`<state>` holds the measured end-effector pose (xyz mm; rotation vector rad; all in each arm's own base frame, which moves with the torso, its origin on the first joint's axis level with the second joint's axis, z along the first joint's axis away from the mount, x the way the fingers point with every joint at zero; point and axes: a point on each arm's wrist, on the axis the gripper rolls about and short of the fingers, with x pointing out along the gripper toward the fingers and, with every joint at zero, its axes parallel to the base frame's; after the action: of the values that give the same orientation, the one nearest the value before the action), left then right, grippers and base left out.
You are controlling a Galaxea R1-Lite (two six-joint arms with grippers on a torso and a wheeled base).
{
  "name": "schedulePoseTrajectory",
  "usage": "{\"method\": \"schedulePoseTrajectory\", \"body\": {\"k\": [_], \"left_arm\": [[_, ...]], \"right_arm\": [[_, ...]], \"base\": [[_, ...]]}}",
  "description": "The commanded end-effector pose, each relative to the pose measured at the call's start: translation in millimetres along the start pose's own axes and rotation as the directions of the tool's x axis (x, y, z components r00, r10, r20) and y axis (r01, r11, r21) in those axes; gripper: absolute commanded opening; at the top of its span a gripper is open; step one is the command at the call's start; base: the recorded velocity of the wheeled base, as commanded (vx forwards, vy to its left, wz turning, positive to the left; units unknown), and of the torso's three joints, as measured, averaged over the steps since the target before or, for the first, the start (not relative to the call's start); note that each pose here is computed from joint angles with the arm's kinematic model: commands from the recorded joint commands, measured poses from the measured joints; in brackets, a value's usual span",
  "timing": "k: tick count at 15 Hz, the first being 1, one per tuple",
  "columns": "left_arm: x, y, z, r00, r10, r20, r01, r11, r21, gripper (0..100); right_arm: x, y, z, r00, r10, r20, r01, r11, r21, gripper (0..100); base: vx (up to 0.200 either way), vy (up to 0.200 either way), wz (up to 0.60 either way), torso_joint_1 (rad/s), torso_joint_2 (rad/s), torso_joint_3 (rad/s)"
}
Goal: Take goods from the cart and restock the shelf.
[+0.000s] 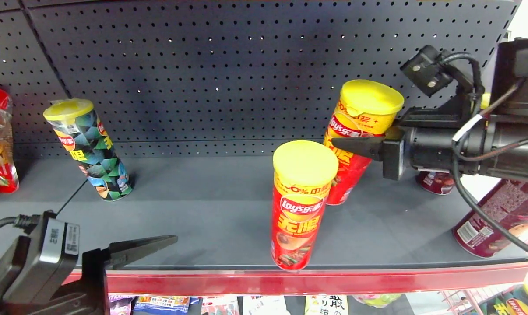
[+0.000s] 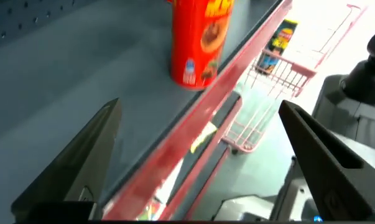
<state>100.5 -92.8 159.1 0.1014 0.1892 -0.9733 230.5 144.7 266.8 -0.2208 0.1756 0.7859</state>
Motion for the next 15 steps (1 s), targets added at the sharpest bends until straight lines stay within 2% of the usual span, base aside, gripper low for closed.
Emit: {"method": "schedulePoseTrajectory", "body": {"k": [1,3,8,15], "left_arm": [[-23.0,-6.6,-5.8,1.000,0.005,0.014,-0.005,1.000,-0.015,100],[-36.1,-9.7,-7.2,1.000,0.018,0.003,-0.018,0.999,-0.043,100],[-55.3,-13.7,-15.6,0.999,0.040,-0.030,-0.042,0.998,-0.056,100],[-57.0,-14.4,-16.4,0.999,0.038,-0.034,-0.040,0.998,-0.056,100]], "right_arm": [[30.4,-5.7,-5.2,0.999,0.012,-0.035,-0.012,1.000,0.008,0],[44.6,-7.4,-6.0,0.999,0.019,-0.046,-0.019,1.000,0.010,0],[66.9,-1.9,-8.1,0.997,0.050,-0.058,-0.049,0.999,0.010,0],[78.2,3.4,-13.2,0.994,0.072,-0.080,-0.069,0.997,0.037,0]], "base": [[0.000,0.000,0.00,0.000,0.00,0.000],[0.000,0.000,0.00,0.000,0.00,0.000],[0.000,0.000,0.00,0.000,0.00,0.000],[0.000,0.000,0.00,0.000,0.00,0.000]]}}
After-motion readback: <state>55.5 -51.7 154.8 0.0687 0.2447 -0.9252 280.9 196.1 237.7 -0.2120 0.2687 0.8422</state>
